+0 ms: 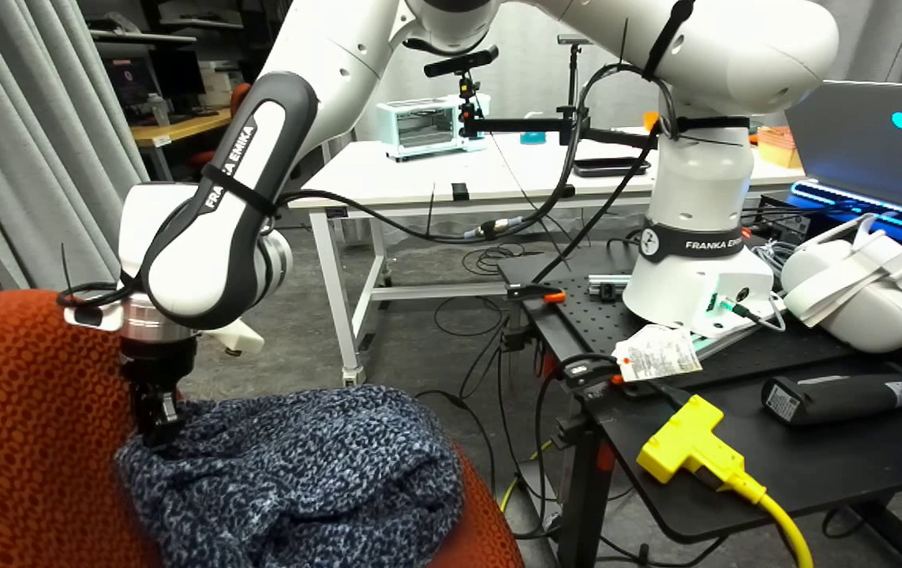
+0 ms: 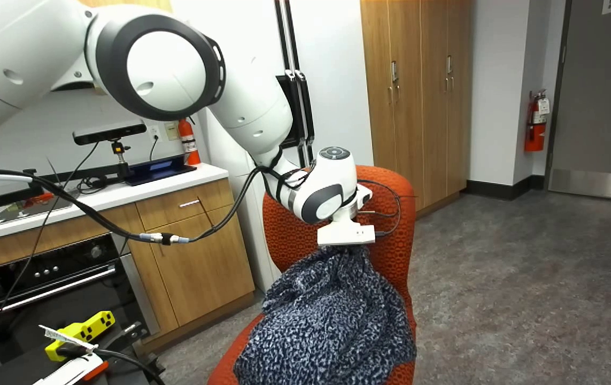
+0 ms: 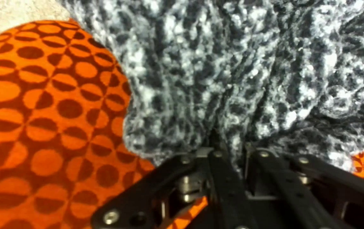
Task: Put the blanket on the seat of the chair then move it to the backrest of the chair
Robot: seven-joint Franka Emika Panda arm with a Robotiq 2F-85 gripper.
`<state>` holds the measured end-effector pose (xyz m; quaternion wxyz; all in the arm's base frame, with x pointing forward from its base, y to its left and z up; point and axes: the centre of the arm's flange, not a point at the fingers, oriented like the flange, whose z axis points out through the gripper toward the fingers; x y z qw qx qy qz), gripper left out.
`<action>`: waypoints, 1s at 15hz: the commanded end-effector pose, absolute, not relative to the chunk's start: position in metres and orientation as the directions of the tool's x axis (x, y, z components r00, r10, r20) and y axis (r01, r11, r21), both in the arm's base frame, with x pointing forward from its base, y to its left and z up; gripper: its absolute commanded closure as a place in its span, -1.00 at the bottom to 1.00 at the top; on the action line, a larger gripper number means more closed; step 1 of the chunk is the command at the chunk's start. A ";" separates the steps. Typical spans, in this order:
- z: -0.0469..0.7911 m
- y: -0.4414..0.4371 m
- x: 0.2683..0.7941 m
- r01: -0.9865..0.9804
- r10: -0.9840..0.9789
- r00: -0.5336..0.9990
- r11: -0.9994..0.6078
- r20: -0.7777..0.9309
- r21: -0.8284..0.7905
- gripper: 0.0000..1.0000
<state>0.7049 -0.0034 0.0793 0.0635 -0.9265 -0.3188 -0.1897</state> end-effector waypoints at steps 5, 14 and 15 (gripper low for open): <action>0.174 0.028 0.641 0.539 0.526 0.799 -0.841 0.292 0.041 0.97; 0.272 0.029 0.534 0.398 0.402 0.876 -0.915 0.267 0.070 0.97; 0.280 0.025 0.519 0.377 0.381 0.886 -0.924 0.265 0.067 0.97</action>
